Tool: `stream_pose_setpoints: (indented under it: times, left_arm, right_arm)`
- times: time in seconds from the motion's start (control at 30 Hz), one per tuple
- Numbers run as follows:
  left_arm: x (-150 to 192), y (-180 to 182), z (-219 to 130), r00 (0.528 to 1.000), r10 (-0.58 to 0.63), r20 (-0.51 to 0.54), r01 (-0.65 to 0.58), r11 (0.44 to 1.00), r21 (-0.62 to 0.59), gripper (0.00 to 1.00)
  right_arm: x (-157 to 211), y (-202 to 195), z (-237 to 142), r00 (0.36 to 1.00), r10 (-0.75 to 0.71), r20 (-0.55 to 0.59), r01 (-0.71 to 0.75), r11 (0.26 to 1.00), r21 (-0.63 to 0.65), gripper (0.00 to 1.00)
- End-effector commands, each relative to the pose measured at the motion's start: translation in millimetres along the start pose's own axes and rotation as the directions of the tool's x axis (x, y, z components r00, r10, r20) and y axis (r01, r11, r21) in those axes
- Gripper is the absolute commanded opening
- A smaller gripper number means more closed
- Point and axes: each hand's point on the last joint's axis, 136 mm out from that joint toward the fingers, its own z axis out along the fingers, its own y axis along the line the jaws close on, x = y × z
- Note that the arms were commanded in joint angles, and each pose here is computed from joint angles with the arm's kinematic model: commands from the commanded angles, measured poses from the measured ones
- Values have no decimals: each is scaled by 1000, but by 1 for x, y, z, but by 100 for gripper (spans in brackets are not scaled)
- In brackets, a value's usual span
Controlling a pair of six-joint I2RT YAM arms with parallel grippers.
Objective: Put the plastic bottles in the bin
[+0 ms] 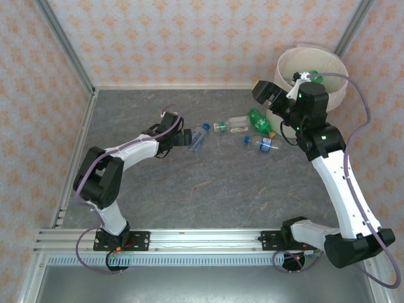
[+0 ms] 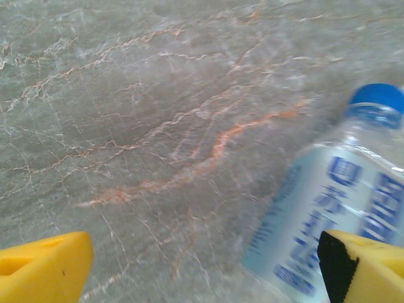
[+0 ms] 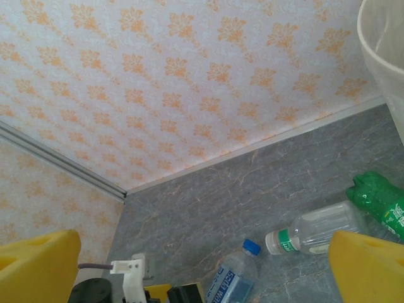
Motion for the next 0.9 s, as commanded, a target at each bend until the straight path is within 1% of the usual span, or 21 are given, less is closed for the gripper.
stream_pose_setpoints:
  times: [0.0,0.07,0.2,0.37,0.43,0.67,0.7,0.73,0.83,0.87]
  left_arm:
    - [-3,-25,-24,998,56,2,-56,990,127,92]
    - [3,-38,-27,991,131,2,-129,978,162,90]
    - [17,-54,-19,961,274,-32,-266,952,154,87]
    - [23,-50,2,931,358,-74,-350,931,98,86]
    - [27,-50,10,916,389,-99,-380,920,97,86]
    - [40,-51,33,905,403,-138,-391,914,106,81]
    - [39,-52,33,905,403,-136,-391,914,107,79]
    - [48,-49,42,899,407,-162,-395,913,103,78]
    - [53,-49,48,896,409,-174,-396,912,105,74]
    - [53,-49,49,897,406,-176,-393,913,106,71]
  right_arm:
    - [0,8,-6,1000,10,16,-9,999,-46,100]
    - [5,5,-5,1000,22,12,-22,999,-50,100]
    - [9,5,-5,999,33,8,-33,998,-62,100]
    - [12,6,-10,999,39,1,-39,997,-66,100]
    - [13,5,-12,999,45,4,-45,997,-65,100]
    - [17,3,-15,999,55,0,-55,997,-60,100]
    - [17,3,-16,999,54,1,-54,997,-62,100]
    - [17,2,-16,998,57,1,-57,997,-60,100]
    - [19,2,-15,998,62,-4,-62,996,-62,100]
    - [20,2,-15,998,65,-9,-65,996,-65,100]
